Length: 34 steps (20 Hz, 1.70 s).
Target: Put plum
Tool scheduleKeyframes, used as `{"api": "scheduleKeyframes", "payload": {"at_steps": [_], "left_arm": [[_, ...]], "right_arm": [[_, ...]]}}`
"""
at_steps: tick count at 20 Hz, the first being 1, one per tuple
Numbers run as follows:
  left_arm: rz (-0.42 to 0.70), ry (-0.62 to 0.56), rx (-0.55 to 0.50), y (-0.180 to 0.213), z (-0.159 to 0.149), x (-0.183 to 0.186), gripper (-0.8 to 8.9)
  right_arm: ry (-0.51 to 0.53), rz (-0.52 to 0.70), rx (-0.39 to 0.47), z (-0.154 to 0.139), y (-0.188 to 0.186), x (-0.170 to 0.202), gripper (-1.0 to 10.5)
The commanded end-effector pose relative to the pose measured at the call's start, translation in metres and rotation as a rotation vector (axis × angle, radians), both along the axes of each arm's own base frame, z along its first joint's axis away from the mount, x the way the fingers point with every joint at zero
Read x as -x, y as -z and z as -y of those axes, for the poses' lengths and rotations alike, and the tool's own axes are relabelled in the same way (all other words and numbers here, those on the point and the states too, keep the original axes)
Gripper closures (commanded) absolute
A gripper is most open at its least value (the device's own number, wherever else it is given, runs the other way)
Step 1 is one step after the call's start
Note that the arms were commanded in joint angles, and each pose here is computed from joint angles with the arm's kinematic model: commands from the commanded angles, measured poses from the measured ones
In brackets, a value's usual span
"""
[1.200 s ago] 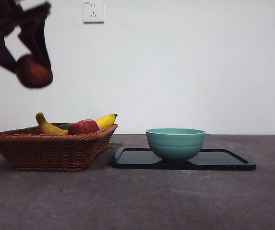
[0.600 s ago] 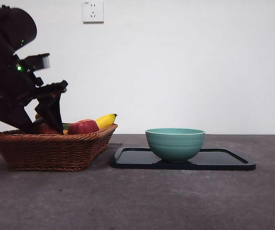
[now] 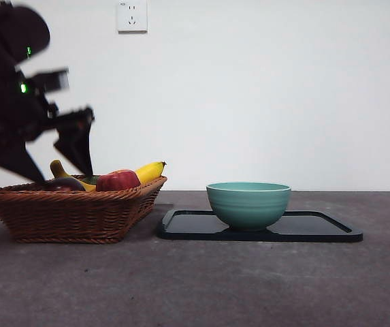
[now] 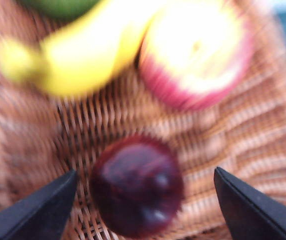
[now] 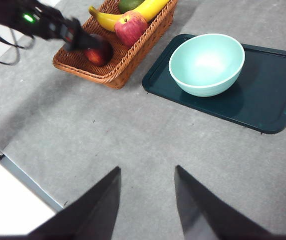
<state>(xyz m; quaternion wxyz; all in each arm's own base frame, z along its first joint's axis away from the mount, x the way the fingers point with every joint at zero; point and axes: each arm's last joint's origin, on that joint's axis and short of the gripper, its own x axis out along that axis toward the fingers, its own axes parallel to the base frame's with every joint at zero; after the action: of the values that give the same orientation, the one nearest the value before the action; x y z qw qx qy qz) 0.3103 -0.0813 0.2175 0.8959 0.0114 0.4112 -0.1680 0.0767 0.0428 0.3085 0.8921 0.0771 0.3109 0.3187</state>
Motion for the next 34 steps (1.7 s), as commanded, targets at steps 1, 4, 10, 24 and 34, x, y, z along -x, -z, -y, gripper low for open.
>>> {"api": "scheduleKeyframes", "payload": {"at_steps": [1, 4, 10, 24, 34], "left_arm": [[0.095, 0.020, 0.023, -0.031, 0.001, 0.010, 3.72], [0.142, 0.102, 0.099, -0.075, -0.002, 0.052, 3.75], [0.082, 0.356, 0.318, -0.117, -0.013, 0.135, 3.76], [0.047, 0.423, 0.346, -0.122, -0.017, 0.160, 3.77], [0.047, 0.423, 0.346, -0.122, -0.017, 0.160, 3.77]], "right_arm": [[0.002, 0.014, -0.014, -0.001, -0.005, 0.000, 7.7], [0.009, 0.026, -0.016, -0.001, -0.006, -0.001, 7.7], [0.038, 0.042, -0.029, -0.001, -0.008, -0.004, 7.7], [0.116, -0.079, -0.064, -0.014, -0.002, -0.036, 7.0], [0.148, -0.199, 0.083, -0.056, 0.007, -0.181, 6.9]]}}
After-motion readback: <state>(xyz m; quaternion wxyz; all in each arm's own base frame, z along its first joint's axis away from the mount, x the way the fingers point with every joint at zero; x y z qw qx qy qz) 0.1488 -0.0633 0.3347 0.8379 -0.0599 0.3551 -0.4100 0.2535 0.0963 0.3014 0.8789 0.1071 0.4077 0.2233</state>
